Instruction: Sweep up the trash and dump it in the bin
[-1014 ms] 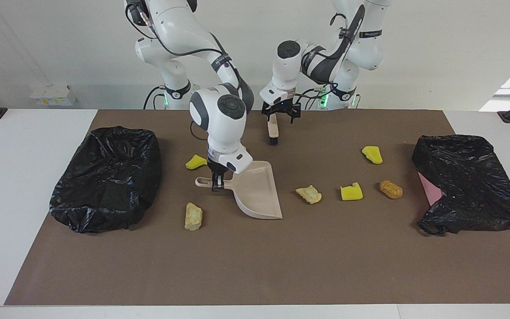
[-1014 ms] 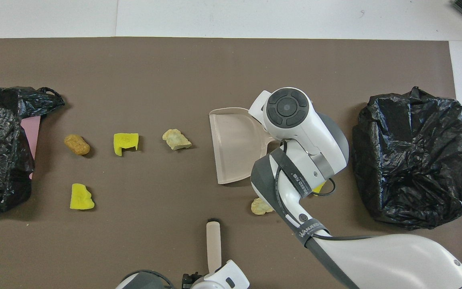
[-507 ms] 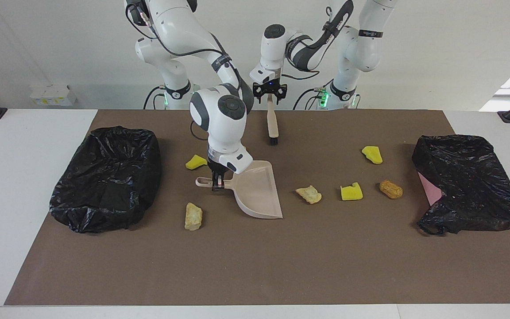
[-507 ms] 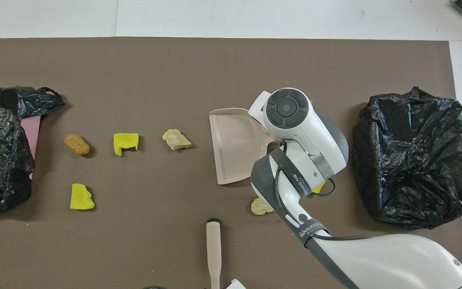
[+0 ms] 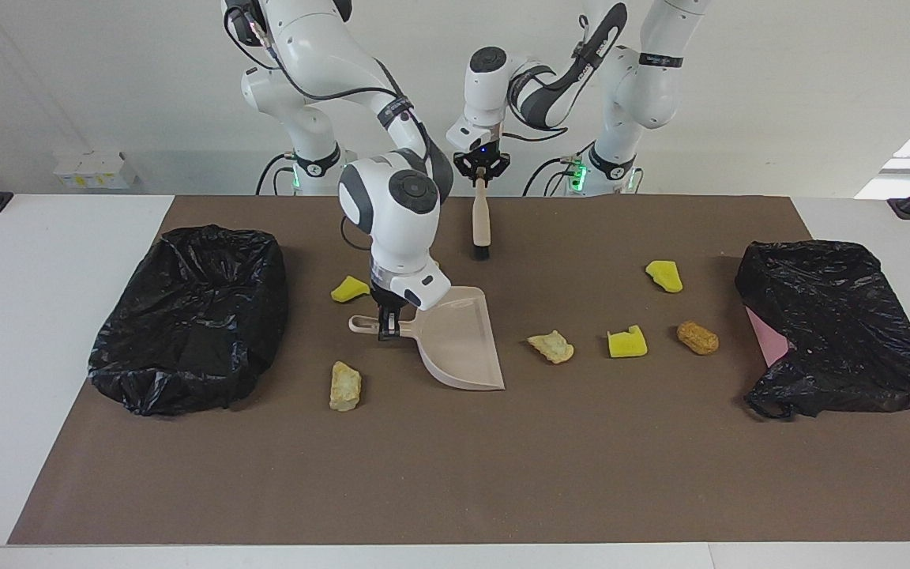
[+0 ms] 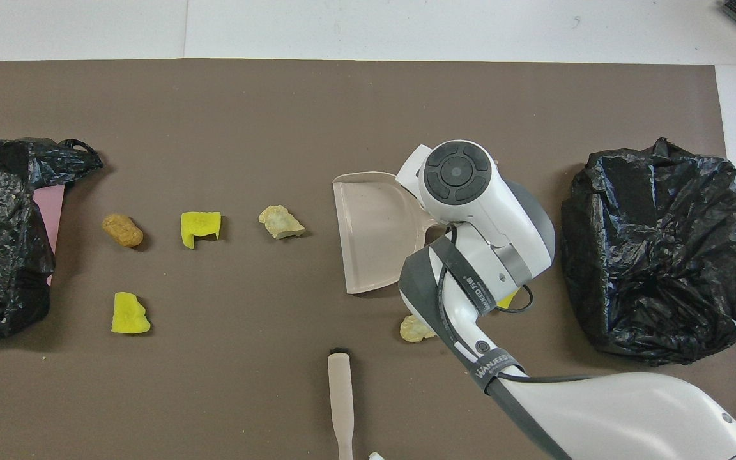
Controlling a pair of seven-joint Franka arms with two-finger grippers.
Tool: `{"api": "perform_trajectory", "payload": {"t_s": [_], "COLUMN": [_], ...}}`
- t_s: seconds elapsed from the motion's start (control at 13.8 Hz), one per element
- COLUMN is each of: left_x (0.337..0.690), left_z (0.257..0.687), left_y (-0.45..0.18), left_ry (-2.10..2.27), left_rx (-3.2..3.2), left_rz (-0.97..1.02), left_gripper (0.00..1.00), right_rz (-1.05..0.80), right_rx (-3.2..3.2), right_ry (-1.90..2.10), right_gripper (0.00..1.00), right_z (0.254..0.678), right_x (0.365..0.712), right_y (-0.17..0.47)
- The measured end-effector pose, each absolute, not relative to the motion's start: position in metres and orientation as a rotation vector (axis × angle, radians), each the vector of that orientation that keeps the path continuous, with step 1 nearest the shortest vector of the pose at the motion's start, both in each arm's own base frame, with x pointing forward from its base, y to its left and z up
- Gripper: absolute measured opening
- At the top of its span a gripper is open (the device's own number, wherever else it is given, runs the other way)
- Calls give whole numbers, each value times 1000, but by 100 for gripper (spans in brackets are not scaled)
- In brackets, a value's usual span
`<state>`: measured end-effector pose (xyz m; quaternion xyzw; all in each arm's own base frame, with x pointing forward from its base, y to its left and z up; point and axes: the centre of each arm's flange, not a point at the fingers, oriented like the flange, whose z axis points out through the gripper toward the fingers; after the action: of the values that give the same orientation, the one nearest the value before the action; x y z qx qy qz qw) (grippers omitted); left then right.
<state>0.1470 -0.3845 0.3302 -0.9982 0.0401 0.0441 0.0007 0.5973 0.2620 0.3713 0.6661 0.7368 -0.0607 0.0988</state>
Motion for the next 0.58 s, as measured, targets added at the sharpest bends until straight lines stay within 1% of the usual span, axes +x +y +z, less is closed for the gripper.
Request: {"api": "perform_trajectory", "payload": {"t_s": [0.22, 0.43, 0.58], "left_x": [188, 255, 295], "left_z": [343, 374, 384], "left_y": [-368, -344, -318], "left_ry": [-30, -203, -335], "left_rx": [-3117, -3122, -3120], "left_rz": [171, 184, 155], "left_gripper": [27, 27, 27], "right_rz": [-179, -179, -179], "right_rx": [1971, 1971, 1971], "right_ry": [2179, 2179, 2179], "right_gripper": [31, 31, 31], "right_z": [371, 371, 371], "right_x": [597, 597, 597], "right_y": [262, 262, 262]}}
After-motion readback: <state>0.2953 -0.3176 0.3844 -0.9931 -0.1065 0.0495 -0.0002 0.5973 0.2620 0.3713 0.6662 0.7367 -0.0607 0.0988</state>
